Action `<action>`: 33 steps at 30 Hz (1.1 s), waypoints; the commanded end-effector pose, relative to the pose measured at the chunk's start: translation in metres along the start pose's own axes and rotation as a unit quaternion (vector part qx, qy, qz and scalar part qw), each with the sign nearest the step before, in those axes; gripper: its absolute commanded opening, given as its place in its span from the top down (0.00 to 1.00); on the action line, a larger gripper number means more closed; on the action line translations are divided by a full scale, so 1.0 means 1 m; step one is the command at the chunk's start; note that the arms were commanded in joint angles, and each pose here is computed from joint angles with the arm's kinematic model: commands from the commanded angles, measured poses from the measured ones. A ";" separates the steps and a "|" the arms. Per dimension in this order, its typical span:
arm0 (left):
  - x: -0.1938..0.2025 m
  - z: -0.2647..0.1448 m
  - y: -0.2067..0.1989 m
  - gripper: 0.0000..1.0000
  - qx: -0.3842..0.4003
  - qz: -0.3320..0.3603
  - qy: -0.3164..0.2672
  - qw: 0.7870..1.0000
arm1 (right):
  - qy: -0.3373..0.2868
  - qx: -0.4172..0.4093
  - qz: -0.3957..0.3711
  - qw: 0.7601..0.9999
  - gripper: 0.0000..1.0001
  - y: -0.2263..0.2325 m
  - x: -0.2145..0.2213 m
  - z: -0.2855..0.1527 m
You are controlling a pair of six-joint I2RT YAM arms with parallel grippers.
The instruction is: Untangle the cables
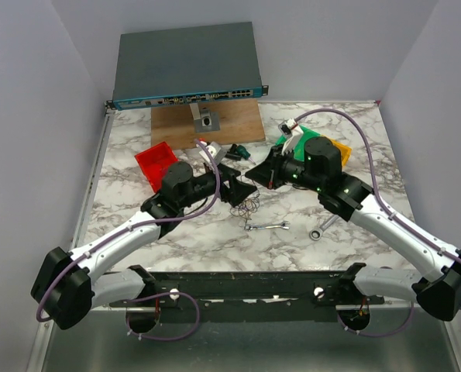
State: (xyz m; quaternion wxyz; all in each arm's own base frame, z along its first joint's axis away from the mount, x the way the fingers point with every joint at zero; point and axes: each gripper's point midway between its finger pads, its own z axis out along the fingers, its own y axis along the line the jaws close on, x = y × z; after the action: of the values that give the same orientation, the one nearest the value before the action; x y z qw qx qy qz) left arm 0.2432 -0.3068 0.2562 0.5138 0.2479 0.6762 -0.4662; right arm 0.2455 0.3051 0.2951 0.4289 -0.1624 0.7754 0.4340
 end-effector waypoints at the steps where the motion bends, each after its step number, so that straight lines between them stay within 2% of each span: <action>1: -0.010 -0.005 0.013 0.20 -0.049 0.023 -0.004 0.999 | -0.004 0.015 -0.023 1.000 0.99 -0.005 0.002 -0.011; 6: -0.017 -0.010 0.014 0.20 -0.061 0.019 -0.018 0.998 | 0.002 0.018 -0.031 0.999 0.99 -0.006 0.003 -0.012; 14: -0.020 -0.014 -0.026 0.14 0.049 0.045 -0.028 0.997 | 0.005 -0.003 -0.040 0.999 0.99 0.000 0.003 -0.009; 19: -0.007 -0.008 -0.050 0.11 0.131 0.034 0.016 0.991 | 0.004 -0.023 -0.044 0.999 0.99 0.008 0.000 -0.008; 24: 0.004 0.007 -0.032 0.12 0.092 0.018 0.040 0.995 | 0.002 -0.045 -0.040 0.998 0.99 0.018 -0.004 -0.008; 26: 0.005 0.010 -0.032 0.21 0.095 0.017 0.043 0.994 | -0.011 -0.032 -0.036 0.999 0.99 0.015 -0.009 -0.009; 29: 0.006 0.013 -0.036 0.41 0.102 0.018 0.040 0.994 | -0.033 -0.008 -0.030 0.999 0.99 0.008 -0.017 -0.010; 31: 0.008 0.017 -0.037 0.58 0.103 0.016 0.045 0.994 | -0.048 -0.006 -0.024 0.999 0.99 0.009 -0.022 -0.012; 33: 0.012 0.022 -0.035 0.84 0.099 0.011 0.060 0.993 | -0.063 -0.004 -0.019 0.998 0.99 0.008 -0.026 -0.013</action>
State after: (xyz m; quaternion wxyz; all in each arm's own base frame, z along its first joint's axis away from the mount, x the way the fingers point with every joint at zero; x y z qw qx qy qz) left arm 0.2220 -0.3312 0.2436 0.4526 0.3145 0.6676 -0.5005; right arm 0.2420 0.3003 0.3019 0.4465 -0.1817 0.7640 0.4289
